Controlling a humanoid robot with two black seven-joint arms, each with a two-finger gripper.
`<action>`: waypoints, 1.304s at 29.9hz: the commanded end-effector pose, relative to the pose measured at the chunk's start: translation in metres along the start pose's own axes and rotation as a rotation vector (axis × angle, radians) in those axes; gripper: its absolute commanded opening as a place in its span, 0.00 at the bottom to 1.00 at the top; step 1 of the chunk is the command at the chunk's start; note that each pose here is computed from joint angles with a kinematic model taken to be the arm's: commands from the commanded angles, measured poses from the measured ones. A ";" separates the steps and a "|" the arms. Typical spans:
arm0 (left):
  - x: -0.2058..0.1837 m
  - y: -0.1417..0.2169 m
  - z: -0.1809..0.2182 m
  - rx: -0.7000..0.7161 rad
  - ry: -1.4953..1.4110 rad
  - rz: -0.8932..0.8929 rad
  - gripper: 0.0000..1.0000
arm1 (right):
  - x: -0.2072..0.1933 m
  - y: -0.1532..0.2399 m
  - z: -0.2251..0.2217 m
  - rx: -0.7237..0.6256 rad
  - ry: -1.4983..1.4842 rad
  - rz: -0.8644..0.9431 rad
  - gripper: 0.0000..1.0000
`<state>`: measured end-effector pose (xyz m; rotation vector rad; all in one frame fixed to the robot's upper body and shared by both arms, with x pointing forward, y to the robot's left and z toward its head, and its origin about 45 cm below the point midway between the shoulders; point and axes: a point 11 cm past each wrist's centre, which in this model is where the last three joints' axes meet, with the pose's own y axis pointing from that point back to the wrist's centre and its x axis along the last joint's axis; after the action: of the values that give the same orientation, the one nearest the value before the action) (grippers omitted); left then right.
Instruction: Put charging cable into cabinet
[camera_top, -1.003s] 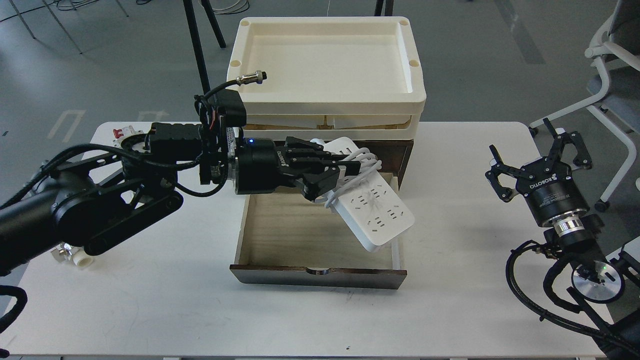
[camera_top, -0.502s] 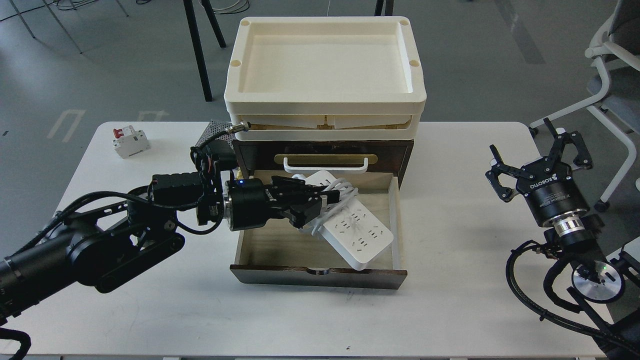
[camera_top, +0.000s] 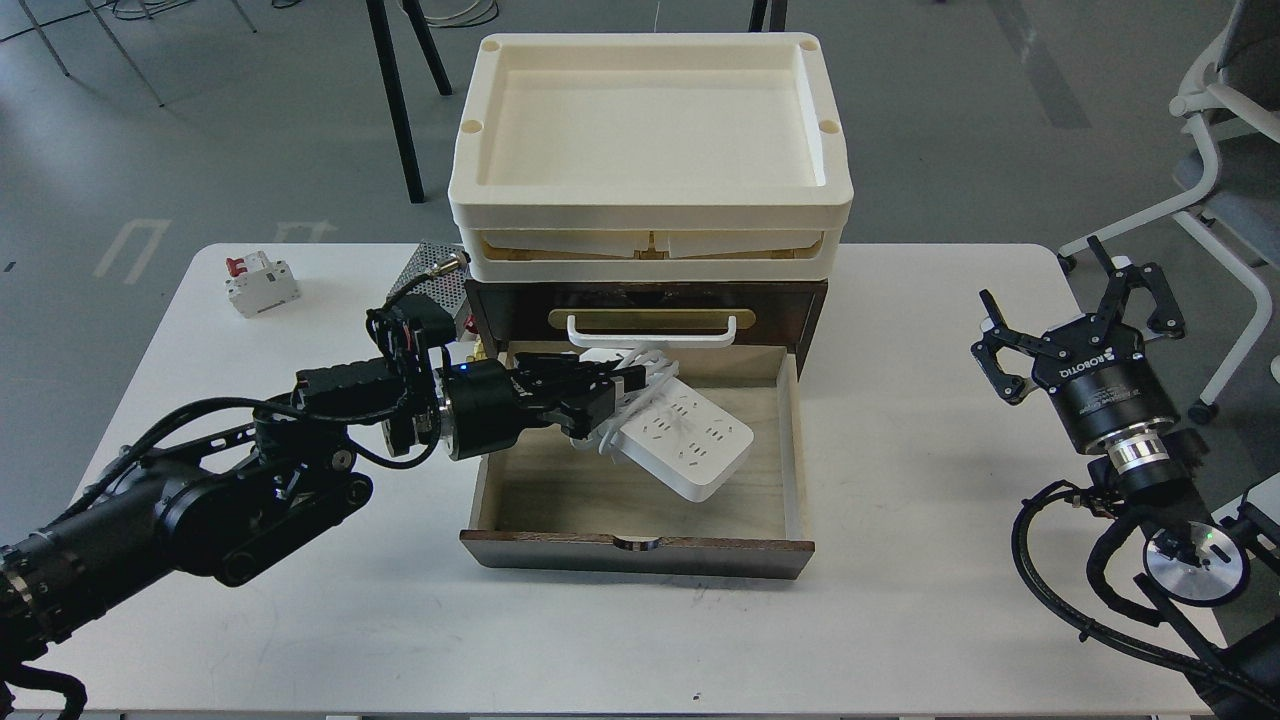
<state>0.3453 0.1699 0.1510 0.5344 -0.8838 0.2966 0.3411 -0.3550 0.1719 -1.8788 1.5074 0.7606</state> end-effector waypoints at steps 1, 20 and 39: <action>-0.007 -0.003 0.003 -0.007 0.014 0.001 0.04 | 0.000 0.000 -0.001 0.000 0.001 0.001 0.99; -0.038 -0.013 -0.002 0.018 0.090 0.014 0.28 | 0.000 0.000 0.000 0.000 -0.001 0.001 0.99; 0.010 0.042 0.014 -0.044 0.238 0.146 0.91 | 0.000 0.000 0.000 0.000 -0.001 0.001 0.99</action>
<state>0.3317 0.1769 0.1618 0.4045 -0.7209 0.4396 0.3410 -0.3550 0.1718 -1.8787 1.5073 0.7612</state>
